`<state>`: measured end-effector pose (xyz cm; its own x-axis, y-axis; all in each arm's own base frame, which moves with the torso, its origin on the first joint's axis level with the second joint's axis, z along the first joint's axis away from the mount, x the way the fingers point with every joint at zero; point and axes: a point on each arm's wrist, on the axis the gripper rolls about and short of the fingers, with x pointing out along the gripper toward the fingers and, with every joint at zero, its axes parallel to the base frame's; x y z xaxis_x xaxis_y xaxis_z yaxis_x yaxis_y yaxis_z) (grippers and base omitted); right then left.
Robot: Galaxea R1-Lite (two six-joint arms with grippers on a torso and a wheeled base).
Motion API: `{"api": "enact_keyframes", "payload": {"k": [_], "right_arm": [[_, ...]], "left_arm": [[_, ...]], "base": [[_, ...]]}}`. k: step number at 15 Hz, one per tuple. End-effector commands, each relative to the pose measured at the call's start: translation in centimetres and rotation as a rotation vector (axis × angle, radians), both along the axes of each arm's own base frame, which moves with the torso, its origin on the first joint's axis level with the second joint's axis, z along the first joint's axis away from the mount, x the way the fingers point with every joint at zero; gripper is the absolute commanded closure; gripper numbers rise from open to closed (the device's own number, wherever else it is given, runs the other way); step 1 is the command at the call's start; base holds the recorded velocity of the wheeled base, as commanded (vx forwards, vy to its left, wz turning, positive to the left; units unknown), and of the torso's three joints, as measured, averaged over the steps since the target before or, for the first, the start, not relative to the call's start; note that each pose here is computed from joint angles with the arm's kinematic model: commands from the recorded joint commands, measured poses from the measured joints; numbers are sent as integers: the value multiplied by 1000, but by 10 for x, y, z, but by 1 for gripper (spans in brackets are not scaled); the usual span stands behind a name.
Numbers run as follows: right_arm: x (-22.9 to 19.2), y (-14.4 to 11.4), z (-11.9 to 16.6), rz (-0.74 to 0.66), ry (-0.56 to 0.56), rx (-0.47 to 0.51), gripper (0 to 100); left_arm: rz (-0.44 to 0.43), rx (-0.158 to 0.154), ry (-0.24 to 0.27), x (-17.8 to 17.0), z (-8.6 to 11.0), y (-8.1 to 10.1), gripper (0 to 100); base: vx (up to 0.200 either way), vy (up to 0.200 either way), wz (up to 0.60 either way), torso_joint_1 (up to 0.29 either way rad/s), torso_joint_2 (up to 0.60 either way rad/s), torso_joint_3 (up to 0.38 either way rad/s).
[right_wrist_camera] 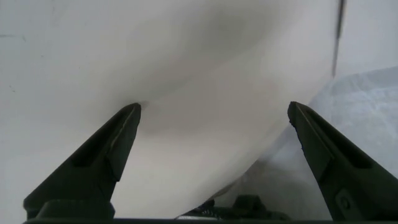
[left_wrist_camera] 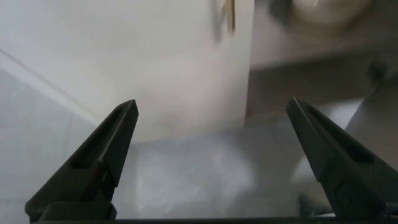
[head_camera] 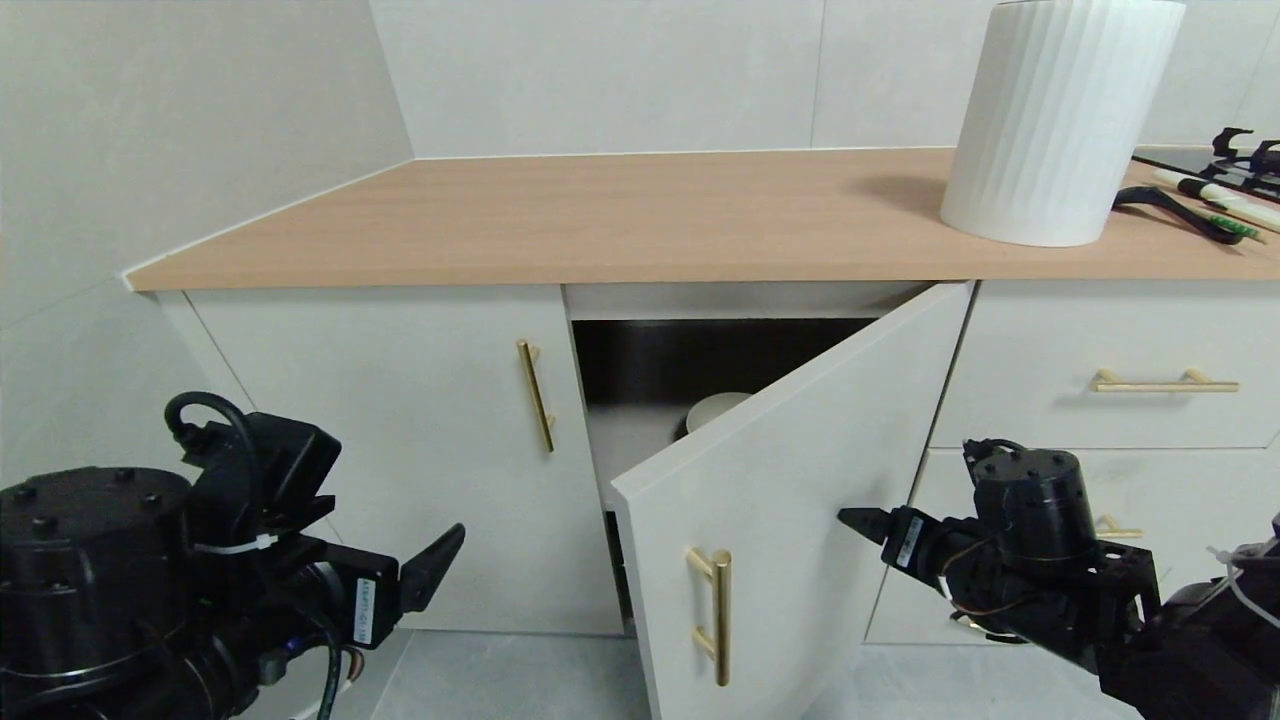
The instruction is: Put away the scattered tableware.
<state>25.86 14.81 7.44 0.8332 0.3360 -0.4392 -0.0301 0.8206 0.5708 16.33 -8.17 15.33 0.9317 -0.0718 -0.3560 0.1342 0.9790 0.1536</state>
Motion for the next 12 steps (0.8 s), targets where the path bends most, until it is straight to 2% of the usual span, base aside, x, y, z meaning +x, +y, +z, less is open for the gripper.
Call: {"api": "enact_keyframes", "payload": {"k": [1, 7, 12], "right_arm": [[1, 2, 8, 29, -18, 20, 0], [-6, -2, -2, 73, 16, -23, 0], [-3, 1, -2, 69, 8, -17, 0]], "left_arm": [[-4, 28, 26, -5, -2, 2, 0], [-6, 95, 130, -16, -4, 9, 0], [-6, 92, 126, -15, -4, 8, 0]], "base": [[0, 0, 0, 0, 0, 0], [0, 0, 0, 0, 0, 0], [0, 0, 0, 0, 0, 0]]}}
